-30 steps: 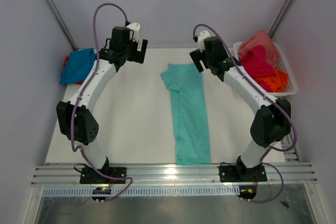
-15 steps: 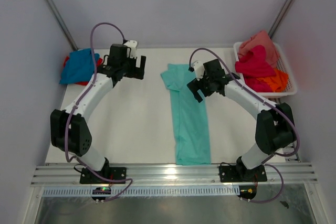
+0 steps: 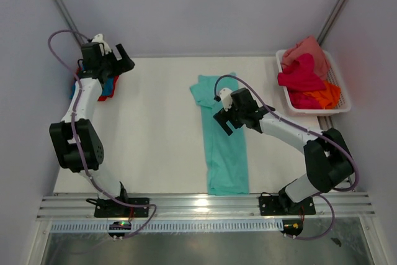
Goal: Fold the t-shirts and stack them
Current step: Fold the tshirt
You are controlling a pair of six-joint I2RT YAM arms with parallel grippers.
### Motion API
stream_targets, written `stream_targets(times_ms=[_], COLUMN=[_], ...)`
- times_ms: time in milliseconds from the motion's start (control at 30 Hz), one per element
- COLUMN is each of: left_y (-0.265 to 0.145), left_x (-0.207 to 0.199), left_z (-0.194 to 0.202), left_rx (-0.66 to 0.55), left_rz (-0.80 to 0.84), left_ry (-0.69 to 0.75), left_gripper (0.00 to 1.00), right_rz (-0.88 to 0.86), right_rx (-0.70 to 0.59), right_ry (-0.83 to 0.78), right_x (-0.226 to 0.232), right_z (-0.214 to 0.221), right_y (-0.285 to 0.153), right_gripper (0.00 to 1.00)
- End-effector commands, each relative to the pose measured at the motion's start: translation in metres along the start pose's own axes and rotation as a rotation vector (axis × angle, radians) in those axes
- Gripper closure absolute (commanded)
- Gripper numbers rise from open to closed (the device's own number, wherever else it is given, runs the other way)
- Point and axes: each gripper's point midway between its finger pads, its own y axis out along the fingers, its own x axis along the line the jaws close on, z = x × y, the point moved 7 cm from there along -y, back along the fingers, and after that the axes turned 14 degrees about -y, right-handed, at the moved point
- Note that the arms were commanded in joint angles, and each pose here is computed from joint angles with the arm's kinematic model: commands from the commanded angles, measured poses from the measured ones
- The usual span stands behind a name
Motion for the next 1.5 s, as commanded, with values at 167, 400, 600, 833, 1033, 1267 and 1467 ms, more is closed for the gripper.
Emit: stream_targets(times_ms=[167, 400, 600, 833, 1033, 1267, 1467], left_y=[-0.003, -0.02, -0.018, -0.023, -0.036, -0.06, -0.071], left_x=[0.016, 0.0, 0.016, 0.026, 0.031, 0.035, 0.032], left_z=[-0.003, 0.015, 0.03, 0.048, 0.057, 0.067, 0.066], left_rx=[0.068, 0.256, 0.345, 0.405, 0.416, 0.405, 0.394], left_rz=[0.049, 0.331, 0.424, 0.412, 0.37, 0.345, 0.344], left_ry=[-0.011, -0.029, -0.138, -0.109, -0.045, 0.079, 0.125], left_gripper=[0.01, 0.01, 0.01, 0.01, 0.01, 0.01, 0.01], right_rz=[0.062, 0.052, 0.051, 0.024, 0.023, -0.038, -0.041], right_rx=[-0.075, -0.089, -0.083, -0.039, -0.039, -0.038, 0.03], right_ry=[-0.066, -0.076, -0.097, -0.106, -0.083, -0.063, -0.042], right_x=[-0.005, 0.0, 0.003, 0.004, -0.009, -0.009, -0.011], right_z=[-0.007, -0.003, 0.004, 0.005, -0.021, -0.035, -0.033], right_y=[-0.012, -0.025, -0.025, -0.005, 0.022, 0.048, 0.068], right_gripper=[0.01, 0.01, 0.01, 0.01, 0.01, 0.01, 0.01])
